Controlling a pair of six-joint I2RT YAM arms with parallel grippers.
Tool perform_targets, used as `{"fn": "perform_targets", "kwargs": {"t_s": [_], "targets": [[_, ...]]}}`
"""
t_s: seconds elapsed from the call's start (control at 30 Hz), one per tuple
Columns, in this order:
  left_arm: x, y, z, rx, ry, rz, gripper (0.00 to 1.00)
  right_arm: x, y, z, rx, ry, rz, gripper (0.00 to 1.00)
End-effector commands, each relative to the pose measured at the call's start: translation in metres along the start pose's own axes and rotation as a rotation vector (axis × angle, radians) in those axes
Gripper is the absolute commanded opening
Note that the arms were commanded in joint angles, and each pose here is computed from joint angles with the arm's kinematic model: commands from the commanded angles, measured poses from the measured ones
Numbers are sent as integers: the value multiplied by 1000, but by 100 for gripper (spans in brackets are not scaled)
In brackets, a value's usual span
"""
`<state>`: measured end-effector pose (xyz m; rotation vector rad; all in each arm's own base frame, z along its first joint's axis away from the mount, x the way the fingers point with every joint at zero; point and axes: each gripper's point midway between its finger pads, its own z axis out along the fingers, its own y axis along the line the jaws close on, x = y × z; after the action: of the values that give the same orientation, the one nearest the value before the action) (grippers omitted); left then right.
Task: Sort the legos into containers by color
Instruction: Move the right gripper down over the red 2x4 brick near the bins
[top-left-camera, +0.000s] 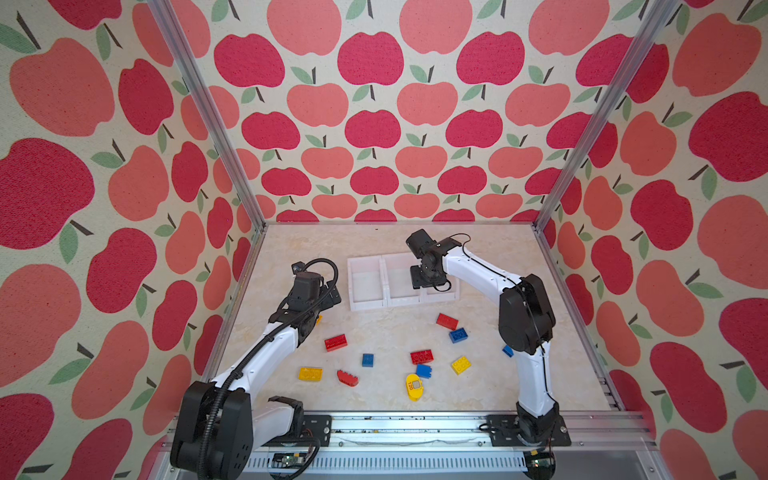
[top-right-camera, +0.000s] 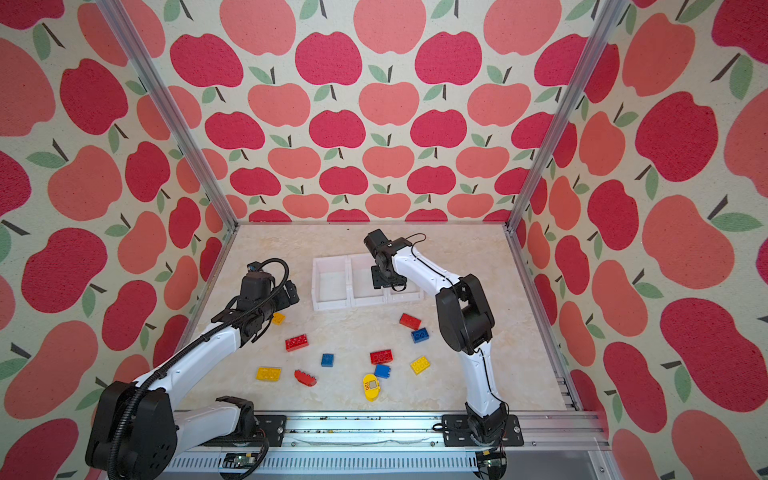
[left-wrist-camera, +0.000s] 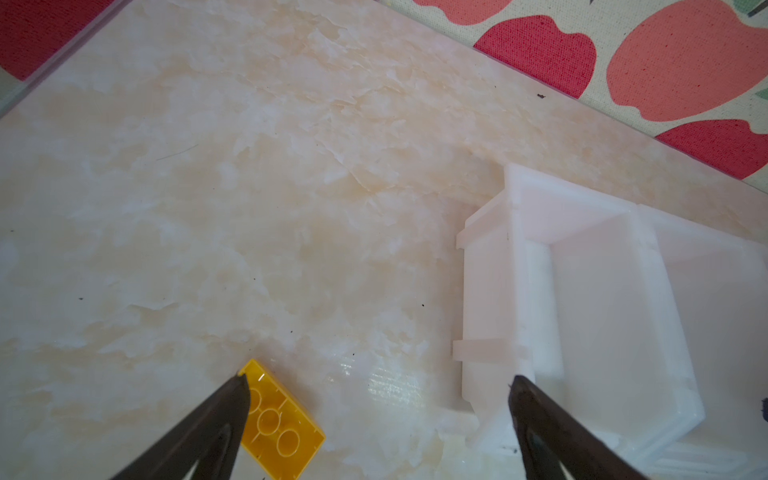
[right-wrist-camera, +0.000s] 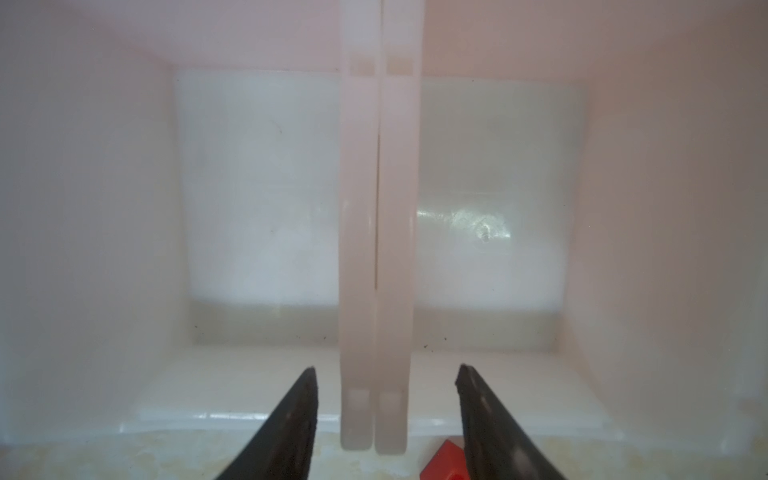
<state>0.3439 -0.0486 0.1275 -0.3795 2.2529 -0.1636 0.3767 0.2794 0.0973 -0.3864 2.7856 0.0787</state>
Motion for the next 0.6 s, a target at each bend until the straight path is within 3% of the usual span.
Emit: {"fn": "perform_targets", "kwargs": {"t_s": [0.0, 0.2, 0.57], "targets": [[8, 3, -1, -24, 39, -1, 99, 4, -6, -41, -65, -42, -40, 64], [14, -3, -6, -1, 78, 13, 99, 48, -29, -55, -171, -13, -121, 71], [29, -9, -11, 45, 135, 16, 99, 94, -53, -33, -163, 71, -332, 70]]}}
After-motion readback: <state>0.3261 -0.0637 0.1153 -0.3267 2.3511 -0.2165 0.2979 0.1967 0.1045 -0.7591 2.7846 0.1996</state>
